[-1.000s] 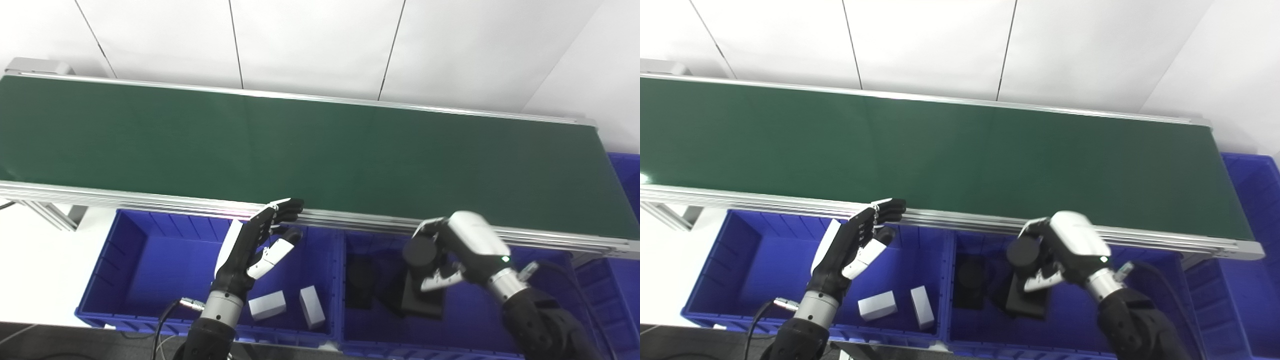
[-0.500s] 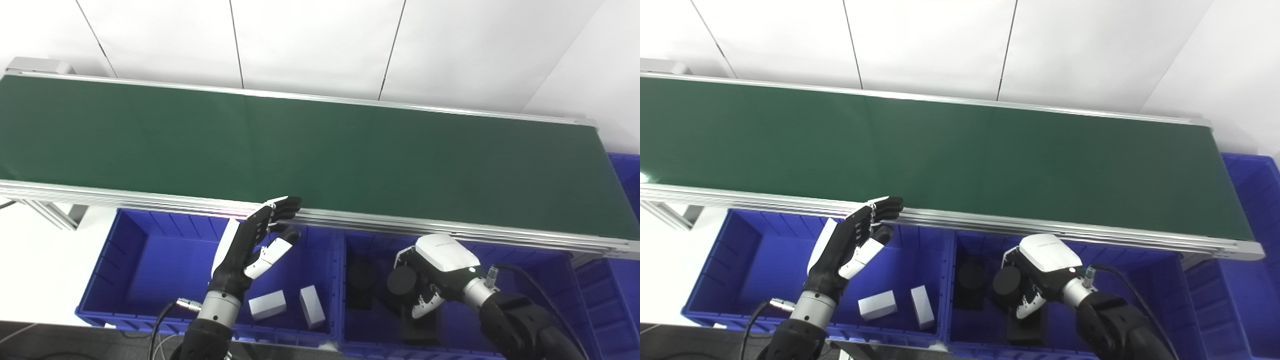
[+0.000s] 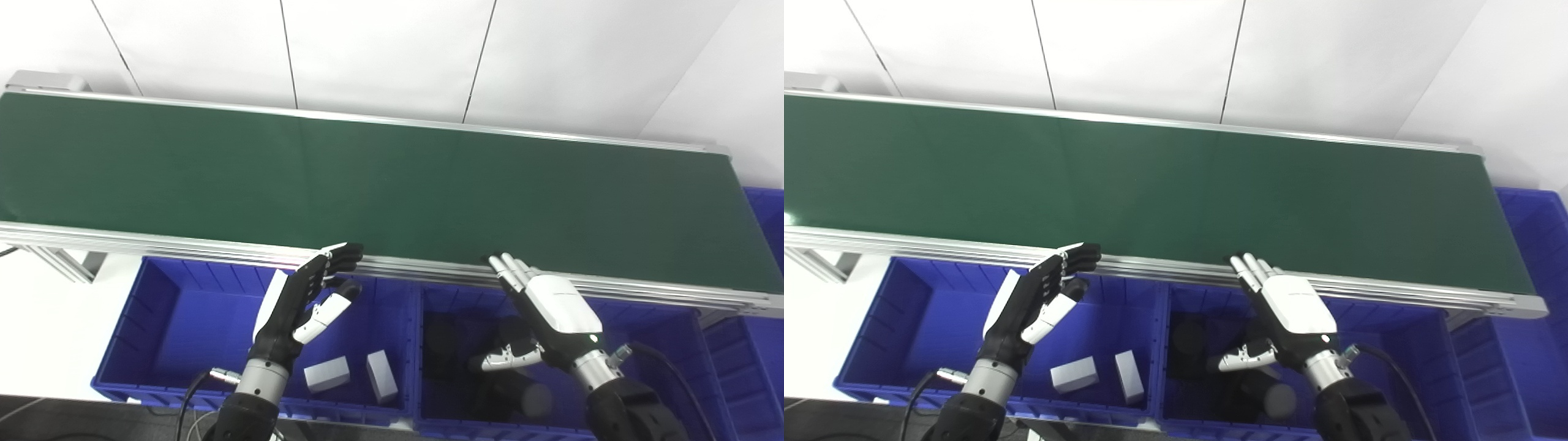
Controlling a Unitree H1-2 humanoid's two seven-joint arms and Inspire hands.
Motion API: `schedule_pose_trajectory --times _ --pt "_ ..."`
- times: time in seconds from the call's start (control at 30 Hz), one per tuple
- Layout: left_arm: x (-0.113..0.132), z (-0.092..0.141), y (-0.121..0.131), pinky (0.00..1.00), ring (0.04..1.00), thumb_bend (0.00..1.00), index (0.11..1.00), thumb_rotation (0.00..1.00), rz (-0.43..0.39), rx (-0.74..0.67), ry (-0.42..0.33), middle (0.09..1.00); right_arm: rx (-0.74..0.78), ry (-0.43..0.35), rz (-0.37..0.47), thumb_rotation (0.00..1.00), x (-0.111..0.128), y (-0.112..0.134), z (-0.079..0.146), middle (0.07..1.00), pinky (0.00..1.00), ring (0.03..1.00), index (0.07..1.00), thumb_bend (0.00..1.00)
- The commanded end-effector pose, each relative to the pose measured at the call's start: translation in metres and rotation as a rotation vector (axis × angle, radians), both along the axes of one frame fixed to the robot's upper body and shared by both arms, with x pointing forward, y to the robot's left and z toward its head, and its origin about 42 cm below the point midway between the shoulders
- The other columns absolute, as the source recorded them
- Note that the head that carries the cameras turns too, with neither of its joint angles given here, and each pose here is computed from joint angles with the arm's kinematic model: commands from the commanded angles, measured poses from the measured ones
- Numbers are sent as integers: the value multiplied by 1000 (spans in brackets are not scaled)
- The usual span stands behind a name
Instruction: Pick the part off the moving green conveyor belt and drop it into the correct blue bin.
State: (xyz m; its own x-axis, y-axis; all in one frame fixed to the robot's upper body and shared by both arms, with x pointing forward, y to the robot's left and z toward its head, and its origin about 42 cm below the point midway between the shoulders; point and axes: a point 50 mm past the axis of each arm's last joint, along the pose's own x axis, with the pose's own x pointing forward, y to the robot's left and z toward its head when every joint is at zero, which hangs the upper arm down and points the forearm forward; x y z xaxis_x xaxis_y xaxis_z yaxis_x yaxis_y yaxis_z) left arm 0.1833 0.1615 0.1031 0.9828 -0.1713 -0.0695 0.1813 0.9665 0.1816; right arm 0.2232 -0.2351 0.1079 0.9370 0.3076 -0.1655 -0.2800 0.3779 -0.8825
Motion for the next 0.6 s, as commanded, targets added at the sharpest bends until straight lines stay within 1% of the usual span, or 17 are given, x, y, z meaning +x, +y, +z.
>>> schedule_pose_trajectory --times 0.0,0.07,0.13,0.2,0.27,0.37,0.43,0.47,0.5,0.57 --pt "1 6 2 707 781 666 763 841 -6 -7 -56 786 85 -84 -5 494 -4 6 14 1000 959 1000 1000 899" --pt "1 5 4 713 784 666 765 841 -12 -7 -56 788 169 -86 -31 524 -11 10 15 1000 970 1000 1000 890" --pt "1 4 5 721 787 658 769 846 -18 -9 -58 791 268 -63 -74 526 -19 16 17 1000 969 1000 1000 897" --pt "0 3 7 724 789 664 769 836 -22 -15 -62 792 361 -32 -115 554 -27 23 18 1000 870 989 1000 907" --pt "0 3 8 723 788 666 770 834 -26 -15 -63 792 442 8 -150 576 -34 31 19 1000 847 984 1000 916" --pt "-1 2 9 717 785 666 774 851 -40 1 -67 792 558 77 -174 593 -44 44 19 1000 885 999 1000 902" --pt "-1 0 9 715 785 665 776 856 -49 4 -71 792 597 98 -186 608 -48 49 18 1000 887 1000 1000 903" --pt "-1 -1 10 711 787 659 781 854 -54 3 -73 796 612 103 -191 642 -49 52 17 1000 871 993 1000 908" --pt "-2 -3 10 710 788 657 782 853 -59 -1 -70 798 653 114 -194 654 -51 55 14 1000 865 991 1000 910" --pt "-3 -6 10 720 800 680 795 848 -66 -7 -65 811 726 137 -195 675 -54 60 11 1000 892 991 1000 891"
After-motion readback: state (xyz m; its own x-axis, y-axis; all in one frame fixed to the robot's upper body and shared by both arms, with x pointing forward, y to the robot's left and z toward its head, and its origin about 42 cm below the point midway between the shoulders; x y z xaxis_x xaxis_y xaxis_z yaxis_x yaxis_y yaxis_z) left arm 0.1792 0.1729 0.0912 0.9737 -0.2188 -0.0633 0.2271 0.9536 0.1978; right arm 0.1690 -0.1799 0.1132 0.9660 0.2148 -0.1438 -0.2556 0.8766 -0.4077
